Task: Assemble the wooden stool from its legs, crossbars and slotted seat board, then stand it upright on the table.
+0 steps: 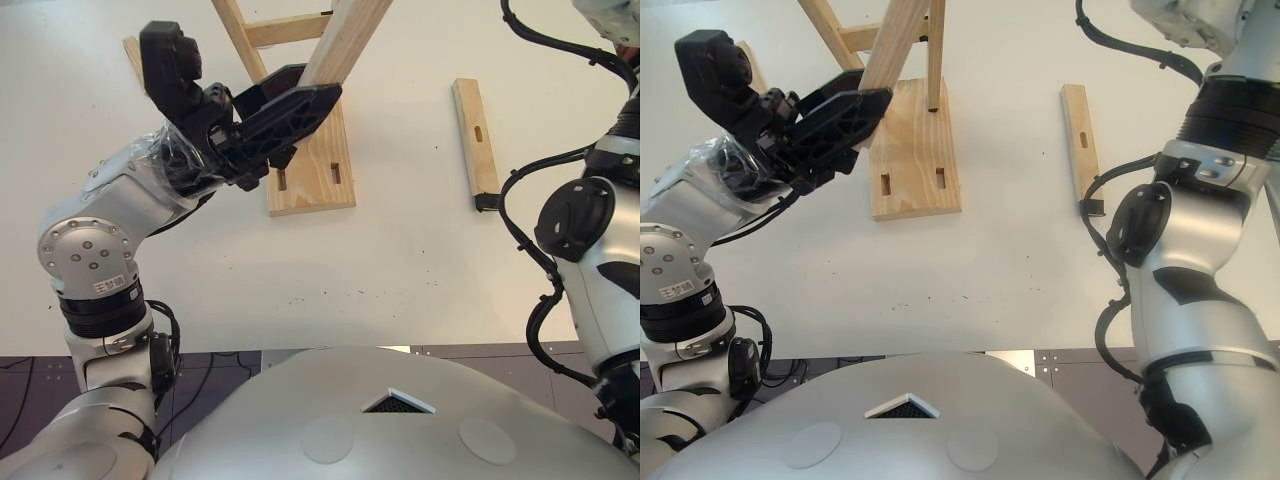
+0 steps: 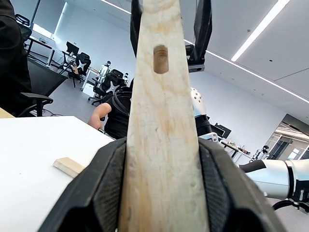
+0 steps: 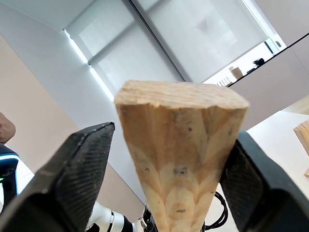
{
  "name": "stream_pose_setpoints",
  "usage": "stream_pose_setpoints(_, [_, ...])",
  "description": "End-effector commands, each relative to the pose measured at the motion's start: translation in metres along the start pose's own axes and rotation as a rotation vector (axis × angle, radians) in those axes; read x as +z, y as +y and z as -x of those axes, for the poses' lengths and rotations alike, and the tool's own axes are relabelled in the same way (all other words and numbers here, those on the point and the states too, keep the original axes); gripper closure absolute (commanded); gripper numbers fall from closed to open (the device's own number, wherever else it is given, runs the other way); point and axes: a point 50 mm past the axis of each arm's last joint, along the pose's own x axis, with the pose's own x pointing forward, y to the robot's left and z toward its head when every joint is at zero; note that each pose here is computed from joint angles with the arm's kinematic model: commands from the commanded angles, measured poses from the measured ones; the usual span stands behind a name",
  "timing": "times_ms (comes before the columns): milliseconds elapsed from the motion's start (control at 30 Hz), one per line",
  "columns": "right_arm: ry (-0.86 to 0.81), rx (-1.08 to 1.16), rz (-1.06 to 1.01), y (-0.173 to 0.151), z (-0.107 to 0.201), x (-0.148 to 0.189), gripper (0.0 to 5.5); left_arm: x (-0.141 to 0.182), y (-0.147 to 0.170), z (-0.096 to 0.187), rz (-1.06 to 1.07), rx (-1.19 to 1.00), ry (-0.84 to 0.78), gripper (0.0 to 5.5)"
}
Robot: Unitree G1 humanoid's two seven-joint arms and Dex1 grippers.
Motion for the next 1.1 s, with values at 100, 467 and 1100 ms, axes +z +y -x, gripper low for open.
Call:
stream_pose_setpoints(100, [0.055,-0.014,0.064,0.008,0.000,0.003,3.01,0.002,0.004,0.002,-0.016,0.022,-0.018,3.49])
stream_pose_setpoints(467, [0.243,-0.188,0.374,-0.005,-0.013,-0.011,3.45,-0.002,0.023,0.004,-0.070,0.154,-0.020,2.61])
stream_pose_setpoints(1100, [0.407,-0.312,0.577,-0.049,0.039,-0.069,3.46,-0.018,0.088,0.023,-0.176,0.635,0.175,2.00])
